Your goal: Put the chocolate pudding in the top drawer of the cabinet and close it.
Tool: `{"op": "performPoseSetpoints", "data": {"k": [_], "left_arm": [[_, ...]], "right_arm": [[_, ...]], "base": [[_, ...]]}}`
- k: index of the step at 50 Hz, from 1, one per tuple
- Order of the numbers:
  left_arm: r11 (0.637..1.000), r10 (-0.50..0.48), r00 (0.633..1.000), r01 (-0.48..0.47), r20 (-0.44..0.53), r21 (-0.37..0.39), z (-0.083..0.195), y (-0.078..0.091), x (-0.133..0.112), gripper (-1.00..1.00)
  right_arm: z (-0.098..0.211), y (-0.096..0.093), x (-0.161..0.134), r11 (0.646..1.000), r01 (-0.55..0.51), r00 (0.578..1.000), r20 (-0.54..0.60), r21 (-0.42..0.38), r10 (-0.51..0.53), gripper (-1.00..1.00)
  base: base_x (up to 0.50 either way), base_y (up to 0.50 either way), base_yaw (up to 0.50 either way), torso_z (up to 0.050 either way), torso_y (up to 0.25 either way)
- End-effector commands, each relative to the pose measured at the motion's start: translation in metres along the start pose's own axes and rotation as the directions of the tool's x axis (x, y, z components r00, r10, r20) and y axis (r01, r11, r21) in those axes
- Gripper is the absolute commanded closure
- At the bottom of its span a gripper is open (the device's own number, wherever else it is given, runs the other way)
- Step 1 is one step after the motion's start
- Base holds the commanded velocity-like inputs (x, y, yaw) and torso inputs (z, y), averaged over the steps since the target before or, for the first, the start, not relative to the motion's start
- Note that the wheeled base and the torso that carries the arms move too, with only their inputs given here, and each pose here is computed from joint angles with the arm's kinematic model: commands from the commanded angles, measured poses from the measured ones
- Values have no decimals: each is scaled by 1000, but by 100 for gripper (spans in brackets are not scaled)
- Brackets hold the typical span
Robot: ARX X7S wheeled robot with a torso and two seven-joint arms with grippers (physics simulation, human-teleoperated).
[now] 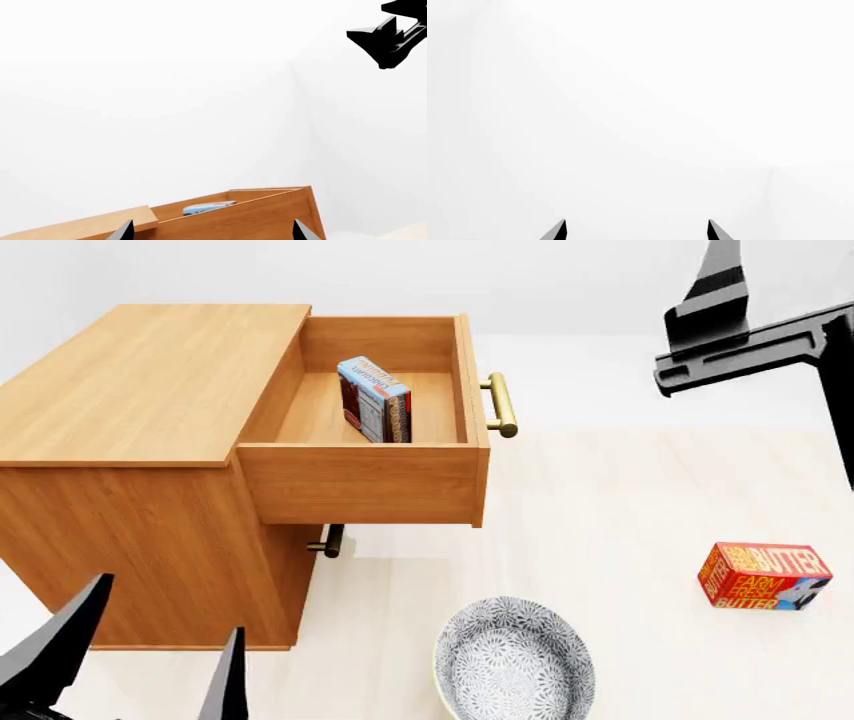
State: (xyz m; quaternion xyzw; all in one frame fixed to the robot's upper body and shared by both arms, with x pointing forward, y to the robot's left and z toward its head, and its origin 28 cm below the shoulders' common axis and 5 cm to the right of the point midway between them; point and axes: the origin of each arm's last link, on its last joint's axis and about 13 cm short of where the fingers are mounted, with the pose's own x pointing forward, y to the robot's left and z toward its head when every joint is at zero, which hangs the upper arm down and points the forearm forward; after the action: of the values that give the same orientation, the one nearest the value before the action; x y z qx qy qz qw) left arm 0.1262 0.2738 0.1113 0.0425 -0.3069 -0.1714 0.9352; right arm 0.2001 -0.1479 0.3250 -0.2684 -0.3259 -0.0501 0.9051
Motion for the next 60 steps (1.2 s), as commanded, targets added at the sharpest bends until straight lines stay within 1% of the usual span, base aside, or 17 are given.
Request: {"op": "performPoseSetpoints", "data": {"k": [1, 20, 34, 45, 52, 60], "left_arm": [[1000, -5, 1000, 5, -4, -6, -1, -1, 2, -100], [1000, -21, 1000, 21, -3, -8, -1, -2, 6, -100], [1000, -12, 1000, 12, -3, -12, -2, -3, 6, -100], [1000, 1, 1000, -1, -3, -21, -2, -3, 7, -100], [1000, -2, 1000, 2, -2, -27, -2, -3, 7, -100], [999, 1, 1000, -1, -3, -32, -2, -4, 7, -100]], "right_arm": [[-2, 4, -25, 1000, 14, 1000, -5, 4, -14, -100], [-3, 2, -59, 996, 83, 996, 13, 27, -84, -100], [-11, 4, -78, 992, 117, 993, 14, 55, -118, -100], [-14, 0, -90, 987, 150, 988, 27, 60, -151, -100], [-19, 4, -102, 982, 166, 985, 23, 87, -168, -100], [-17, 7, -103, 980, 153, 987, 21, 127, -157, -100]], "base": [[0, 0, 0, 0, 0], [0, 0, 0, 0, 0], [0, 0, 0, 0, 0], [0, 0, 0, 0, 0], [0, 0, 0, 0, 0], [0, 0, 0, 0, 0]]}}
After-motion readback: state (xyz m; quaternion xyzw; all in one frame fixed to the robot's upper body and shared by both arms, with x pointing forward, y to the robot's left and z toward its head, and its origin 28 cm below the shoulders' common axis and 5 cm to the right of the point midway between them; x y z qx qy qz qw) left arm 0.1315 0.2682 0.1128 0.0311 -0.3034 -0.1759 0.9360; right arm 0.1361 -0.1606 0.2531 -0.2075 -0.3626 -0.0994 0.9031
